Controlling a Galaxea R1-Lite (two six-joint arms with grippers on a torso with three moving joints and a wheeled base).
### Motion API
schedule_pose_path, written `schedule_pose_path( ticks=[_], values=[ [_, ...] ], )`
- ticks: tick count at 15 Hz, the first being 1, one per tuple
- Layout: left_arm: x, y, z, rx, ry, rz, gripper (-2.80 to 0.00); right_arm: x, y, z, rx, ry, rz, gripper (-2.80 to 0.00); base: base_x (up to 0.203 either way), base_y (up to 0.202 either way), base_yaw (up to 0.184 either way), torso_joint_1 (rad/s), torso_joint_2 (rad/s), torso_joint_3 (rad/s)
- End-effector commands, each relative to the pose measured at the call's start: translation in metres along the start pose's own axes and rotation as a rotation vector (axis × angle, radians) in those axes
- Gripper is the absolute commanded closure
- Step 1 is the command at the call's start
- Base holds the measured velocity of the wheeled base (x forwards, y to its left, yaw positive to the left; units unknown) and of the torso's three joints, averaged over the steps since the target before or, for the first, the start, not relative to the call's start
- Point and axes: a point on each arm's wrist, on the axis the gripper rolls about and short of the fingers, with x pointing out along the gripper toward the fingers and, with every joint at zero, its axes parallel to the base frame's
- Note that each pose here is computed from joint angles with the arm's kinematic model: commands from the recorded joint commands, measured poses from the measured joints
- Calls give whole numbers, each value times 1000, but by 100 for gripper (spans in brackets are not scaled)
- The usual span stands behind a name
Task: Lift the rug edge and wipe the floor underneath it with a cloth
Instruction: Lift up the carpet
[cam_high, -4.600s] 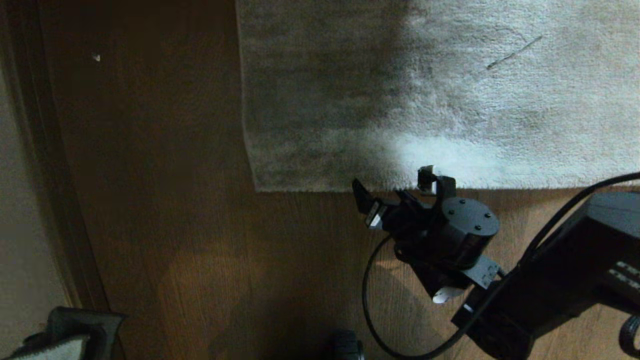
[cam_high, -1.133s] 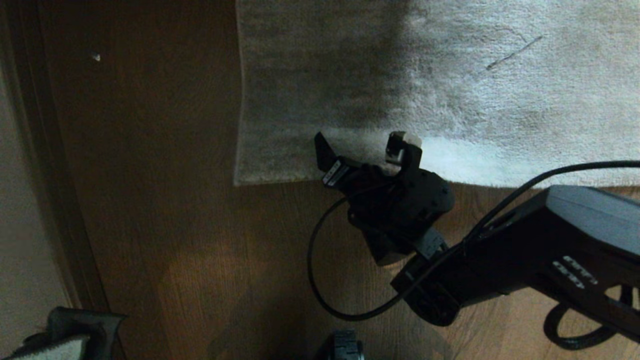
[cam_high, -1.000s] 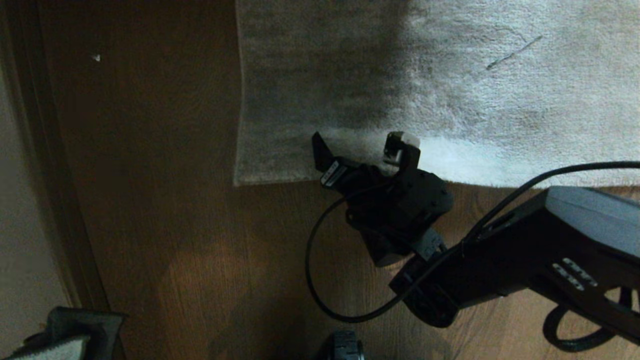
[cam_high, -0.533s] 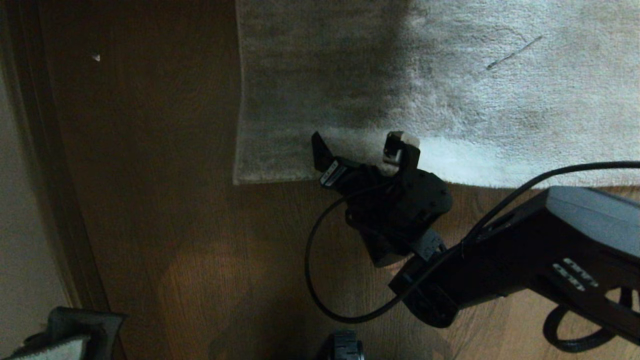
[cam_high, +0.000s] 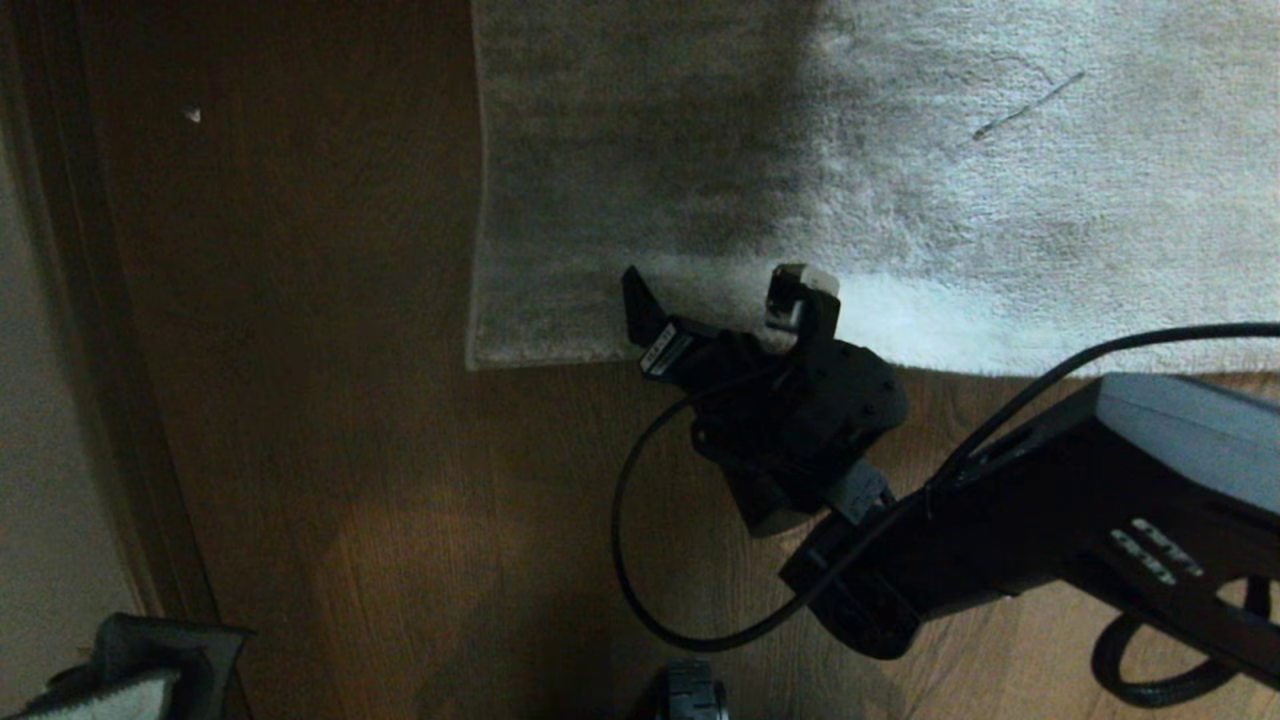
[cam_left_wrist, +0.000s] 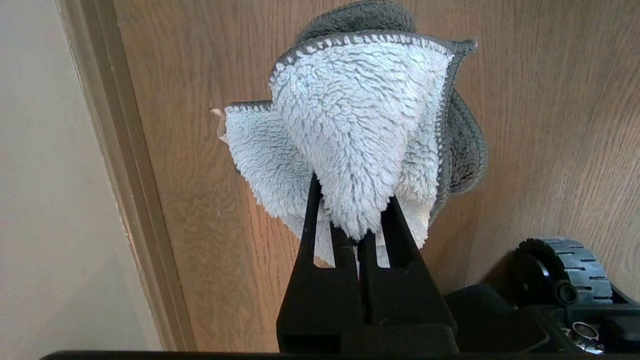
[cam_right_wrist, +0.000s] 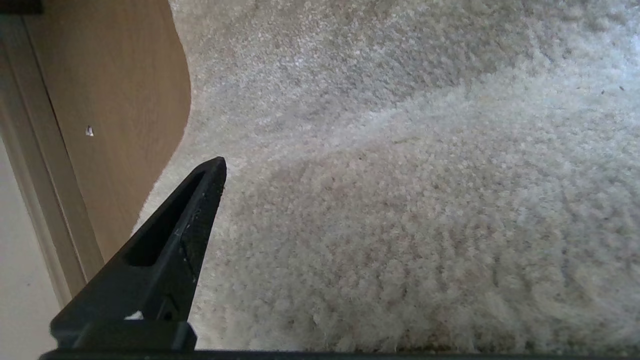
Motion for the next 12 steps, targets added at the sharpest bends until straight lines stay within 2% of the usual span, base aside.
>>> schedule_pose_path(
  ticks=[1, 7, 12],
  values=[
    [0, 0, 0, 0, -1, 0, 0, 0, 2, 6, 13, -46, 11, -280, 0, 0, 0, 0, 0, 0],
    [0, 0, 0, 0, -1, -1, 0, 2, 3, 7, 30, -62, -11, -280, 0, 0, 0, 0, 0, 0],
    [0, 0, 0, 0, -1, -1, 0, 4, 18, 9, 153, -85, 26, -280, 0, 0, 0, 0, 0, 0]
  ],
)
